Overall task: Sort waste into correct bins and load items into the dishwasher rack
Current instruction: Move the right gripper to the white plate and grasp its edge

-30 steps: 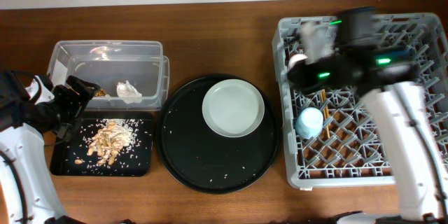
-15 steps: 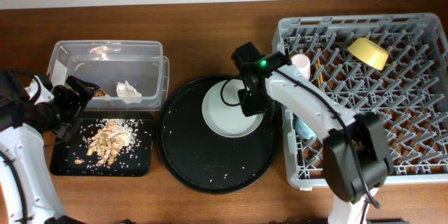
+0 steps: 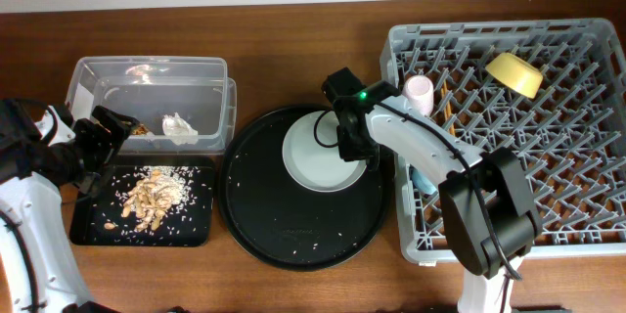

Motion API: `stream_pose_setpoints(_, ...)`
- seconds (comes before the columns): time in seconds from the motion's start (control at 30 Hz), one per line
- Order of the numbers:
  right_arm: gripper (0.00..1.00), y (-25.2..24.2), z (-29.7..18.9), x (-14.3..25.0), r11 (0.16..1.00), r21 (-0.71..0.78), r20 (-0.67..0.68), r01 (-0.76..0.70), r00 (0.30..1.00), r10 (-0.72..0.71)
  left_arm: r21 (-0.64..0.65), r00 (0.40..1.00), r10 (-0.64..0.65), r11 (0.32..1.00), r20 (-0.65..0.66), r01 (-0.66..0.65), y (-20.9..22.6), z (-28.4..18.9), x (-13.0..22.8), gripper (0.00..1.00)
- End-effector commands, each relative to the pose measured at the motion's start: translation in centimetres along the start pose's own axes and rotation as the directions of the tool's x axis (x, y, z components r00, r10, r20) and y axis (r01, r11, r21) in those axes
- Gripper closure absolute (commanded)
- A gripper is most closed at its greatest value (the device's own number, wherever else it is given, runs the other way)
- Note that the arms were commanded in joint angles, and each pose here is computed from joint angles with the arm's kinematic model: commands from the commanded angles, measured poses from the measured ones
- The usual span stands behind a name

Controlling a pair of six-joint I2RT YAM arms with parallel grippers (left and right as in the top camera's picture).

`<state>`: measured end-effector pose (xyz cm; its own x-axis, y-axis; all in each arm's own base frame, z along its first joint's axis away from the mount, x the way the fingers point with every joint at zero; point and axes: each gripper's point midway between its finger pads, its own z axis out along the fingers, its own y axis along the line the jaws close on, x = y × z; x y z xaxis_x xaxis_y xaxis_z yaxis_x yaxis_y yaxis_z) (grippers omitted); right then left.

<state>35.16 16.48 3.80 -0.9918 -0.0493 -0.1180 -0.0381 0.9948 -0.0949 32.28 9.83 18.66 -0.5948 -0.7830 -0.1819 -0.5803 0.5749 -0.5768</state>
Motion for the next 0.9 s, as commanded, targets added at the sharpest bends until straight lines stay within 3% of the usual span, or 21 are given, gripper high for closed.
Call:
stream_pose_setpoints(0.0, 0.55, 0.2, 0.6, 0.8, 0.998, 0.001, -0.031, -0.062, 0.998, 0.062, 0.004, 1.000, 0.004, 1.000, 0.011, -0.004, -0.2, -0.3, -0.1, 0.01)
stream_pose_setpoints(0.47, 0.59, 1.5, 2.1, 1.6, 0.992, -0.077, -0.055, -0.103, 0.994, 0.099, 0.004, 1.000, 0.003, 1.000, 0.011, -0.003, -0.1, -0.3, -0.1, 0.01)
stream_pose_setpoints(0.7, 0.59, 5.9, 0.8, 4.4, 0.919, -0.369, -0.137, 0.137, 0.970, -0.200, 0.003, 1.000, 0.003, 1.000, 0.011, -0.003, -0.1, -0.3, 0.0, 0.01)
stream_pose_setpoints(0.87, 0.58, 4.0, 1.1, 4.4, 0.928, -0.331, -0.143, 0.172, 0.963, -0.229, 0.004, 1.000, 0.004, 1.000, 0.011, -0.004, -0.2, -0.3, -0.1, 0.01)
